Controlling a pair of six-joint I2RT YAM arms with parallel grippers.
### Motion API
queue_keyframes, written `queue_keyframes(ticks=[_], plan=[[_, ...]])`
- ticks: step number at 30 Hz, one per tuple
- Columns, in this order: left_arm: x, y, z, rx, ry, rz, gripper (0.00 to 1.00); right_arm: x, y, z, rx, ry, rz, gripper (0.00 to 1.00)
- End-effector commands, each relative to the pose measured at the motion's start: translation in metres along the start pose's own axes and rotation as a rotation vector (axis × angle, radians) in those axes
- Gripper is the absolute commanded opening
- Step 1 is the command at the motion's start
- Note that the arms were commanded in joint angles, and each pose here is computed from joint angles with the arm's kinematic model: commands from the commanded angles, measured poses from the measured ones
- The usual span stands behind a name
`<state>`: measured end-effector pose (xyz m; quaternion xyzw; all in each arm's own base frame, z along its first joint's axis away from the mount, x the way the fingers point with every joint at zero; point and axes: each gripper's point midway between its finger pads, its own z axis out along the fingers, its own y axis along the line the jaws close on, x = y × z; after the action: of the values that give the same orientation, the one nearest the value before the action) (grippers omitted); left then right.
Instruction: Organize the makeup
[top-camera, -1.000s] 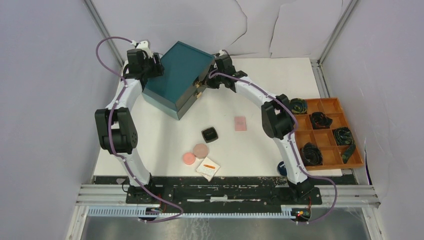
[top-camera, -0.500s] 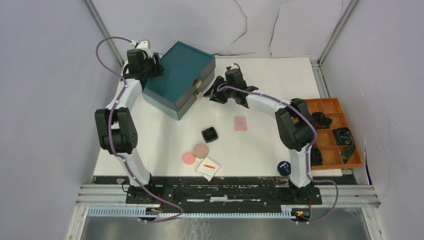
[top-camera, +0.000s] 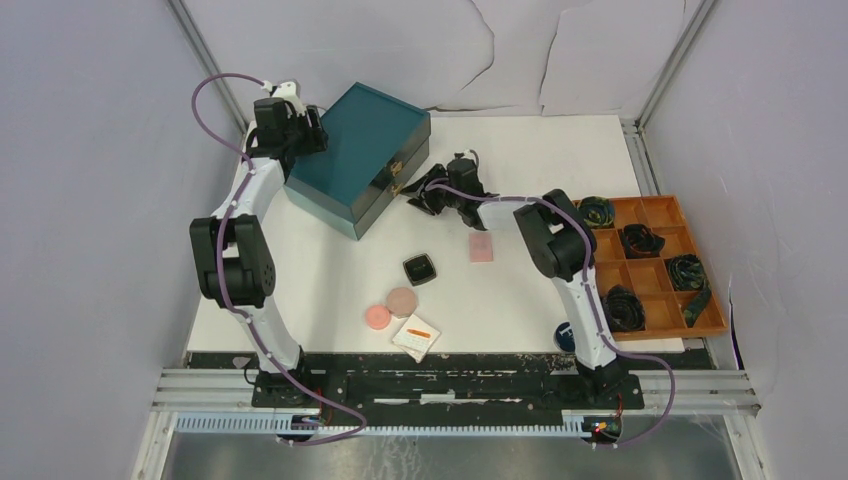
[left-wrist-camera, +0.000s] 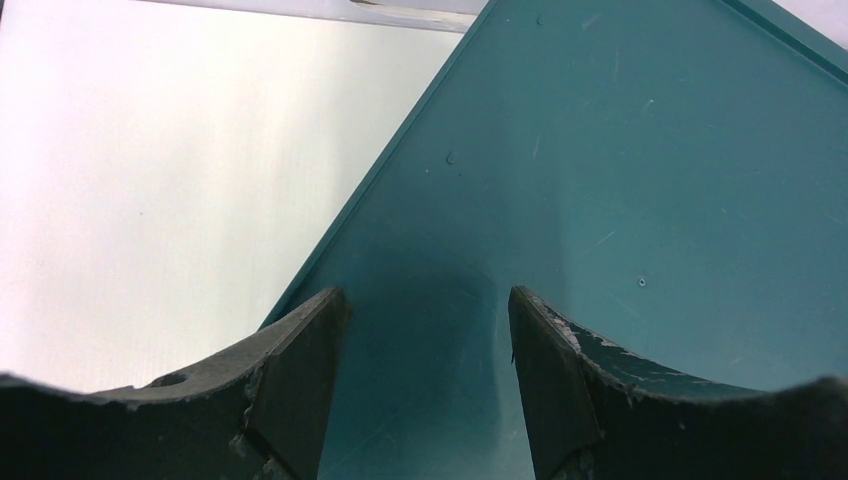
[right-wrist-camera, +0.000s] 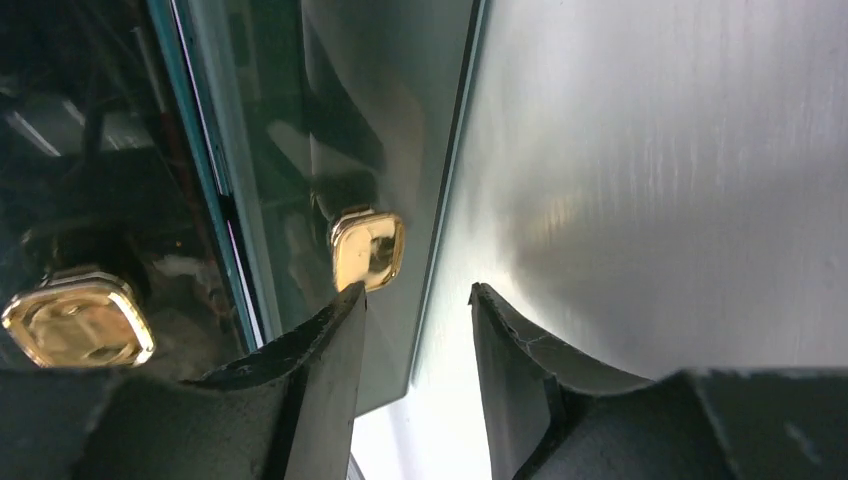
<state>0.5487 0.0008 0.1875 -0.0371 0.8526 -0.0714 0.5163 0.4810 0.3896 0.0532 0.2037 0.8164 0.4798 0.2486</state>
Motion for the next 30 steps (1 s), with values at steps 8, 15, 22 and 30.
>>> queue_keyframes(ticks=[8, 15, 22, 30], plan=[[0.098, 0.029, 0.009, -0.089, 0.291, -0.018, 0.70, -0.020, 0.050, 0.011, -0.242, -0.060, 0.048, 0.48], [0.101, 0.031, 0.012, -0.092, 0.298, -0.015, 0.70, -0.019, 0.051, 0.016, -0.226, -0.030, 0.030, 0.60], [0.101, 0.032, 0.012, -0.092, 0.302, -0.016, 0.70, -0.017, 0.042, 0.023, -0.183, -0.017, 0.040, 0.59], [0.102, 0.034, 0.012, -0.095, 0.301, -0.023, 0.70, -0.008, 0.032, 0.023, -0.171, -0.008, 0.064, 0.56]])
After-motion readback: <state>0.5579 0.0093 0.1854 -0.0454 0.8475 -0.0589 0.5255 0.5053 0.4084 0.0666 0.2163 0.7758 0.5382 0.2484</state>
